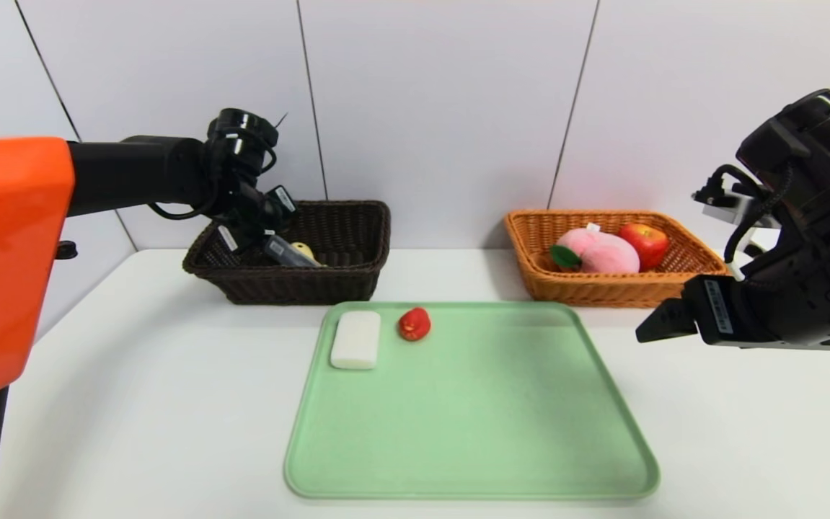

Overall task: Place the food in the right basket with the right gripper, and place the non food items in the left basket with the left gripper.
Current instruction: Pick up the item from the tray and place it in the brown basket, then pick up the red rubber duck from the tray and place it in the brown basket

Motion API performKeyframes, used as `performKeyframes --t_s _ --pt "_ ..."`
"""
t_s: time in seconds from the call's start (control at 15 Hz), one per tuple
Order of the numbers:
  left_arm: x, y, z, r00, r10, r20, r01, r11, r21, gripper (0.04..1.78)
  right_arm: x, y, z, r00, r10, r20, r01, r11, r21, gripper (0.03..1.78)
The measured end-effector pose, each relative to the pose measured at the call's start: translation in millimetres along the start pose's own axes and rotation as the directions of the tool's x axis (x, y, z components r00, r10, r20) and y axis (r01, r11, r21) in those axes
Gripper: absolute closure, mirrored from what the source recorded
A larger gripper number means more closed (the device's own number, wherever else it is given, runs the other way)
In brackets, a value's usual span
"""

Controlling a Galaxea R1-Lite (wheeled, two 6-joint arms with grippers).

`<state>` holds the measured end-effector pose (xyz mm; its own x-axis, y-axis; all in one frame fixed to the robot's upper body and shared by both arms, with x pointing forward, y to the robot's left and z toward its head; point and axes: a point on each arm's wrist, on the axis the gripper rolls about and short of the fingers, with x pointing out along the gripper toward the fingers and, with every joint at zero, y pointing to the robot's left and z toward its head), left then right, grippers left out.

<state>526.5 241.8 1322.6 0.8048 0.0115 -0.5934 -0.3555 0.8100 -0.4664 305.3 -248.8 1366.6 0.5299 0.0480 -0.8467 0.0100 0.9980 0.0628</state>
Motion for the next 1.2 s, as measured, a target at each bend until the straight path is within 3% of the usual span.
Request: performKeyframes --t_s 0.33,0.6,0.73,0.87,1.07,1.2 --pt "-14 -3 8 0.999 -0.028 0.035 0.028 1.0 -0.003 0.49 1 -1.1 -3 1.0 -0.003 -0.011 0.003 1.0 -0.002 0.11" --pt "-94 -42 3 0.979 -0.193 0.062 0.187 0.978 0.097 0.34 4 -0.8 -6 1.0 -0.006 -0.026 0.006 1.0 -0.008 0.11" --pt "-140 -64 -24 0.963 -0.269 -0.022 0.269 0.946 0.18 0.29 4 -0.1 -7 1.0 -0.006 -0.027 0.006 1.0 -0.011 0.11" --pt "-176 -73 -57 0.952 -0.261 -0.163 0.297 0.916 0.271 0.25 4 0.2 -7 1.0 -0.006 -0.028 0.005 1.0 -0.012 0.11" --pt "-198 -66 -96 0.931 -0.107 -0.348 0.27 0.844 0.463 0.21 4 0.1 -7 1.0 -0.005 -0.027 0.005 1.0 -0.011 0.11" --pt "-200 -64 -117 0.908 -0.014 -0.418 0.266 0.791 0.551 0.19 5 0.4 -9 0.999 -0.006 -0.033 0.006 1.0 -0.014 0.11"
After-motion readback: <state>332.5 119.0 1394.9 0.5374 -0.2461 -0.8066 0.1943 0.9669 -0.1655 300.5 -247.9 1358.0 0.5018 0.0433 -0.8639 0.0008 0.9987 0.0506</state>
